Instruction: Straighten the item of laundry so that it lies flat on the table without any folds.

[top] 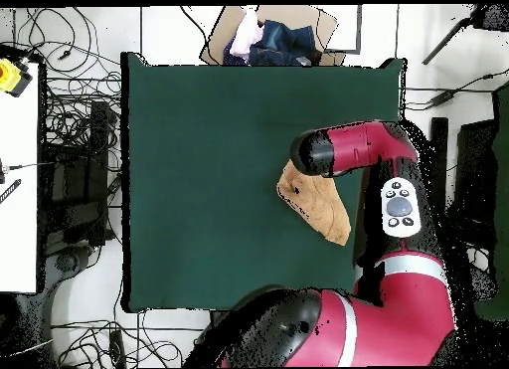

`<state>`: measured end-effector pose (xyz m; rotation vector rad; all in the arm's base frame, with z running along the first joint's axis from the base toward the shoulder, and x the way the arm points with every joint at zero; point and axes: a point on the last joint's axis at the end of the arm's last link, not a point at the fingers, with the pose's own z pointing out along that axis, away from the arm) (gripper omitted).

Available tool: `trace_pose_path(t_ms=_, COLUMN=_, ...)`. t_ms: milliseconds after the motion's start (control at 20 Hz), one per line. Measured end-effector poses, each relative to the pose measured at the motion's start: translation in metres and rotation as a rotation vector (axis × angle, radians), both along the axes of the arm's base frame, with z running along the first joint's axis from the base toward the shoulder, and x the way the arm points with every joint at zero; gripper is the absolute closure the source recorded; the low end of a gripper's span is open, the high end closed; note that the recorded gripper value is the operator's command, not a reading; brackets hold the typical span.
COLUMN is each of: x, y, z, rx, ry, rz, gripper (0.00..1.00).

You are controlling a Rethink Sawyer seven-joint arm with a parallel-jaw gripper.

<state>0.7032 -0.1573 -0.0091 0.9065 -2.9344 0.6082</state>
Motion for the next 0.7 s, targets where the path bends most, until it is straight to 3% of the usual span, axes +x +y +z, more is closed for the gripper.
trace_pose_path(t_ms=250, x=-0.001, y=-0.008, z=-0.004, rx=-0.018, ry=0.006, rz=-0.005, gripper=0.0)
trace_pose_path(t_ms=700, x=-0.008, y=-0.022, z=-0.035, rx=-0.063, ry=0.039, rz=0.001, gripper=0.0)
